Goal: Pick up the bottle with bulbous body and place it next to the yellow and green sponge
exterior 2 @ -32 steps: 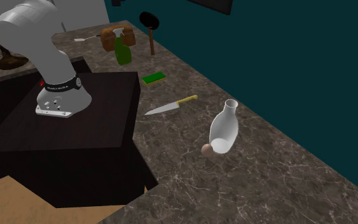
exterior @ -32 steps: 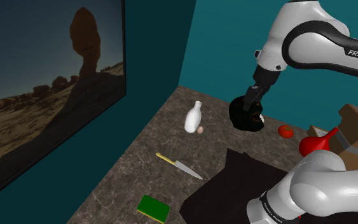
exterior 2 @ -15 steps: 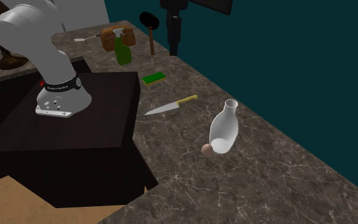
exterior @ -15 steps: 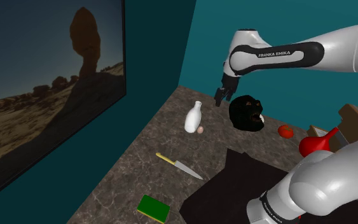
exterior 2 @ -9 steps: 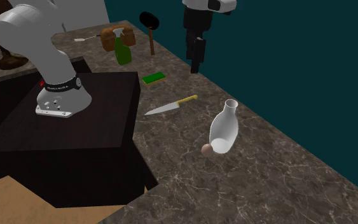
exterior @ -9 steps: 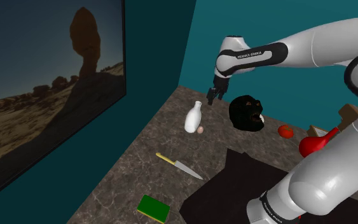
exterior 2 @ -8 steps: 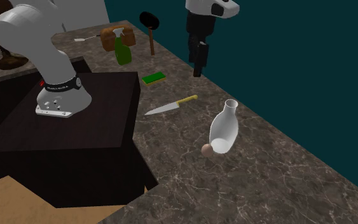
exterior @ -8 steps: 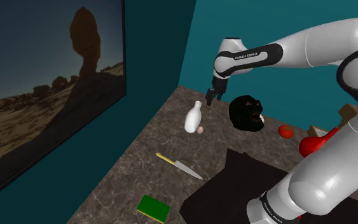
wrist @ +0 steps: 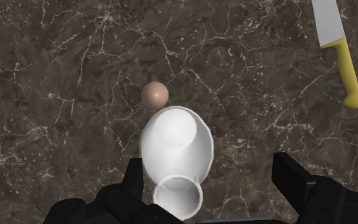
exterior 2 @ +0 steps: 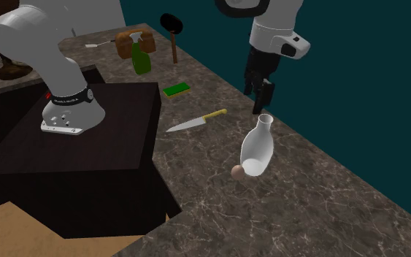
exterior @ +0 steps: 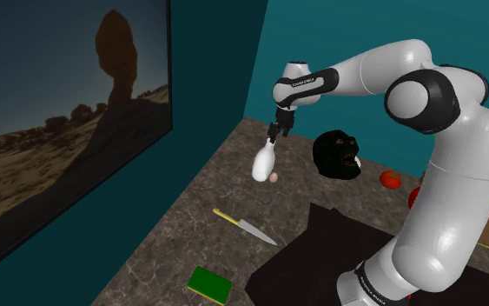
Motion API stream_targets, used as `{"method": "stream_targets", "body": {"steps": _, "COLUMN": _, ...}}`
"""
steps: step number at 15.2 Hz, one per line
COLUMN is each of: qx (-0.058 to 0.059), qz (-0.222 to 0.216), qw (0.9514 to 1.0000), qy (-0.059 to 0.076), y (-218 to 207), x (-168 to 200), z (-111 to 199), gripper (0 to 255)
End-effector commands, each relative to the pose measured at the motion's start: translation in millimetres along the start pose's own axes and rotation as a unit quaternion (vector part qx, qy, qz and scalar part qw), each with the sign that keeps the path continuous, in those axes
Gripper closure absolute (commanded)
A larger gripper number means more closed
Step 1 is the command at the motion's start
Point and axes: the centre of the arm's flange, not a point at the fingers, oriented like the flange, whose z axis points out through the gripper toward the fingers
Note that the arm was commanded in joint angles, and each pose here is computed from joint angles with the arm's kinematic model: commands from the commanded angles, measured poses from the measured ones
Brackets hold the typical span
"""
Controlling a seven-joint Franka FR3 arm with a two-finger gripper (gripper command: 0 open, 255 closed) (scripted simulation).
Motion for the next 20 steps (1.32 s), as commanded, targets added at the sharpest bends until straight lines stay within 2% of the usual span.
{"method": "stream_targets", "body": {"steps": 1, "qx": 0.002, "qz": -0.001, "qw": 1.0000, "qy": 0.000, "y": 10, "x": 19, "z": 14, "gripper": 0}}
{"method": "stream_targets", "body": {"steps": 4, "qx": 0.004, "qz": -0.002, "qw": 1.0000, "qy": -0.001, "y": 20, "x": 42, "z": 30, "gripper": 0}}
{"method": "stream_targets", "body": {"steps": 11, "qx": 0.004, "qz": -0.002, "qw": 1.0000, "qy": -0.001, "y": 20, "x": 42, "z": 70, "gripper": 0}}
{"method": "stream_targets", "body": {"steps": 19, "qx": 0.004, "qz": -0.002, "qw": 1.0000, "qy": -0.001, "y": 20, "x": 42, "z": 70, "gripper": 0}}
{"method": "stream_targets", "body": {"steps": 20, "qx": 0.004, "qz": -0.002, "qw": 1.0000, "qy": -0.001, "y": 20, "x": 42, "z": 70, "gripper": 255}}
